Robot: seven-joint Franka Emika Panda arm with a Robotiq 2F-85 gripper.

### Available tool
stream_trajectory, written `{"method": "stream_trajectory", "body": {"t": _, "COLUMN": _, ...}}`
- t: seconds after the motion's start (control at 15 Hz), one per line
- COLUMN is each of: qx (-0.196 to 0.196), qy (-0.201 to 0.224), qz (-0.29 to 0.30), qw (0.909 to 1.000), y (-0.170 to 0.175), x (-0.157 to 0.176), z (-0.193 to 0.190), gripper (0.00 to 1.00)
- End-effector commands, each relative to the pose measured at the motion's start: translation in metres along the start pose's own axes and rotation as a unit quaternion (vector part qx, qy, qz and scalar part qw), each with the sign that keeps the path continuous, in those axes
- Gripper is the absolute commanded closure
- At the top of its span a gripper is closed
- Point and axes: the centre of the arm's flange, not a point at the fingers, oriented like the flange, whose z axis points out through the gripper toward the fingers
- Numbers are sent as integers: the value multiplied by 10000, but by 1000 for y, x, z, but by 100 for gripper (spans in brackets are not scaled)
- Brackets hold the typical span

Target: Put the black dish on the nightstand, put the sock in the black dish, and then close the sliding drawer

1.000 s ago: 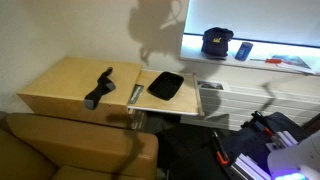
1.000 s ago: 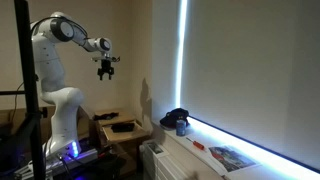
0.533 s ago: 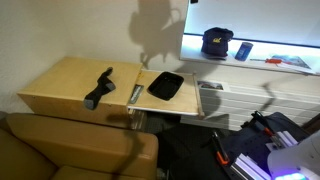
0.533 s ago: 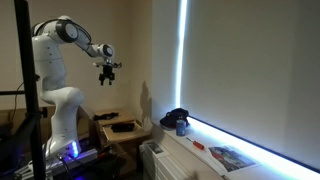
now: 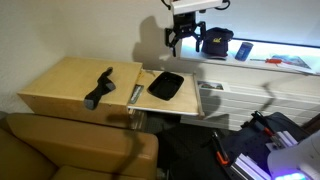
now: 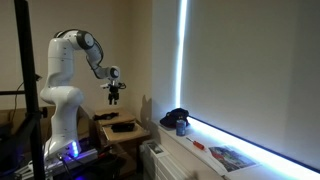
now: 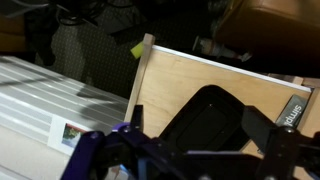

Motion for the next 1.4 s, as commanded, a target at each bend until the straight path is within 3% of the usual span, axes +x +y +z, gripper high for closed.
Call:
{"method": "stream_trajectory", "body": {"t": 0.0, "qx": 85, "qy": -39, "qz": 143, "qw": 9999, "y": 0, "x": 3, "z": 4, "gripper": 0}}
{"method": "stream_trajectory", "body": {"t": 0.13, "qx": 147, "qy": -55, "qz": 263, "qw": 9995, "y": 0, "x": 4, "z": 3, "gripper": 0}}
{"method": "stream_trajectory", "body": {"t": 0.2, "qx": -122, "qy": -88, "qz": 302, "qw": 9994, "y": 2, "x": 6, "z": 10, "gripper": 0}}
{"method": "stream_trajectory", "body": {"t": 0.27, "qx": -243, "qy": -17, "qz": 705, "qw": 9972, "y": 6, "x": 22, "z": 34, "gripper": 0}}
{"method": "stream_trajectory", "body": {"t": 0.47, "qx": 118, "qy": 140, "qz": 1609, "qw": 9868, "y": 11, "x": 48, "z": 87, "gripper": 0}}
{"method": "stream_trajectory", "body": {"t": 0.87, "qx": 435, "qy": 791, "qz": 2571, "qw": 9622, "y": 3, "x": 96, "z": 159, "gripper": 0}}
{"method": "stream_trajectory", "body": {"t": 1.0, "qx": 346, "qy": 846, "qz": 2663, "qw": 9596, "y": -12, "x": 107, "z": 173, "gripper": 0}}
{"method": "stream_trajectory", "body": {"t": 1.2, "qx": 91, "qy": 652, "qz": 2630, "qw": 9625, "y": -36, "x": 118, "z": 195, "gripper": 0}}
{"method": "stream_trajectory", "body": {"t": 1.27, "qx": 259, "qy": 717, "qz": 2627, "qw": 9619, "y": -19, "x": 100, "z": 184, "gripper": 0}}
{"method": "stream_trajectory", "body": {"t": 1.33, "qx": 216, "qy": 699, "qz": 2598, "qw": 9629, "y": -27, "x": 103, "z": 191, "gripper": 0}}
